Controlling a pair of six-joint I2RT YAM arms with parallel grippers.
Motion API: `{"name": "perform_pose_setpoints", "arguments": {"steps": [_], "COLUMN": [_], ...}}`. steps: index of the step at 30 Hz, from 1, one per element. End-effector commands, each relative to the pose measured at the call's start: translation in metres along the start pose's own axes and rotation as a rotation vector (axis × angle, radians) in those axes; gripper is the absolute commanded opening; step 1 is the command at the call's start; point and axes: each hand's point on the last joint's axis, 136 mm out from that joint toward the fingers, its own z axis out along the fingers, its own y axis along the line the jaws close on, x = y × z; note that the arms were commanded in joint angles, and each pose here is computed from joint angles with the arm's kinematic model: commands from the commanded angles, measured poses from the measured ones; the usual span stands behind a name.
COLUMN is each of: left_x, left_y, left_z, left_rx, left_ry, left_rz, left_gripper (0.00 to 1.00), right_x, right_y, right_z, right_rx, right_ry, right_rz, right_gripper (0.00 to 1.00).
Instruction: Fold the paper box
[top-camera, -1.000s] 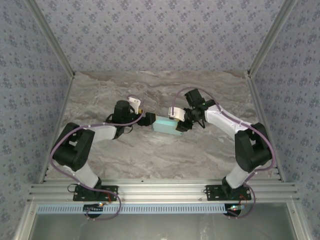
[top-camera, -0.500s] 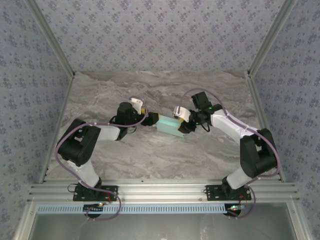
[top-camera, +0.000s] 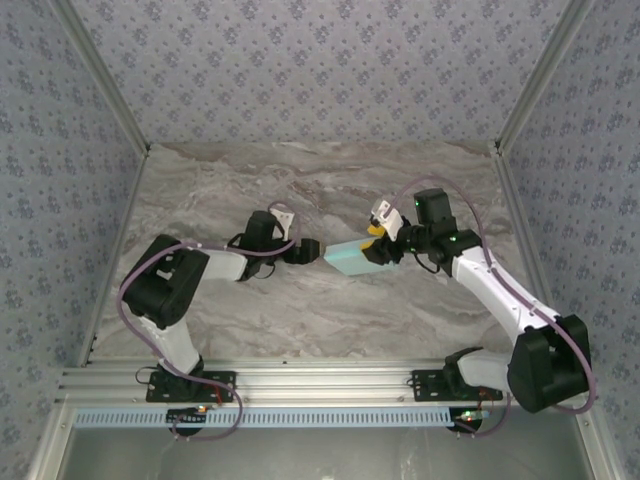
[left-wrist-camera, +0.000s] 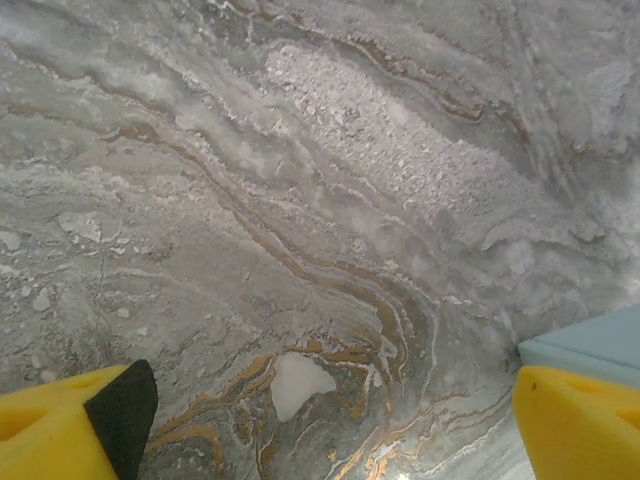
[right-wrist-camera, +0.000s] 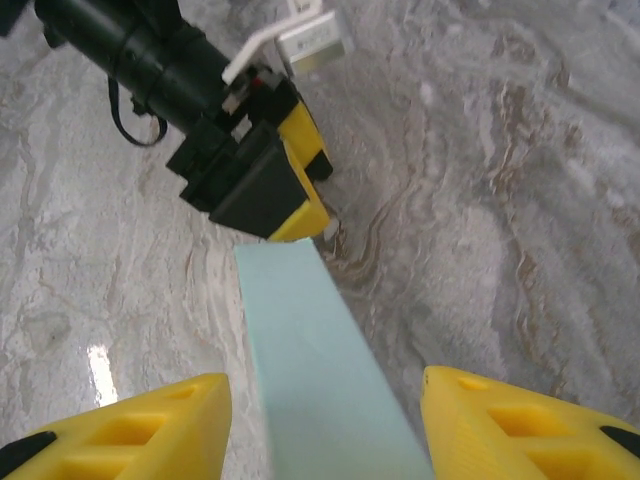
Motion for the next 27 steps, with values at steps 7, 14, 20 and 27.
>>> {"name": "perform_pose_setpoints", "arguments": {"steps": [7,14,20,27], "left_x": [0.016,-0.015,-0.028,-0.012], "left_y": [-0.002,-0.03,-0.094,-0.13], "left_z": [-0.01,-0.03,-0.04,-0.02], "left_rx": [-0.068,-0.002,0.143,0.197], "left_ry": [0.115,0.065,0.03,0.09], "left_rz": [-0.011,0.011,0.093,0.072], "left_gripper": [0.96,0.96,0.96,0.98], "right_x": [0.035,-0.001,0.042,0.118], "right_y": [0.003,-0.02,-0.091,-0.066], "right_z": [0.007,-0.022,-0.115,-0.108], "right_rx": [-0.005,0.184,0.811,0.471], "right_ry": [0.092,-0.031,-0.076,-0.094], "right_rz": [0.041,0.112,0.796,1.389], "right_gripper": [0.53,0.55,0.94,0.69]}}
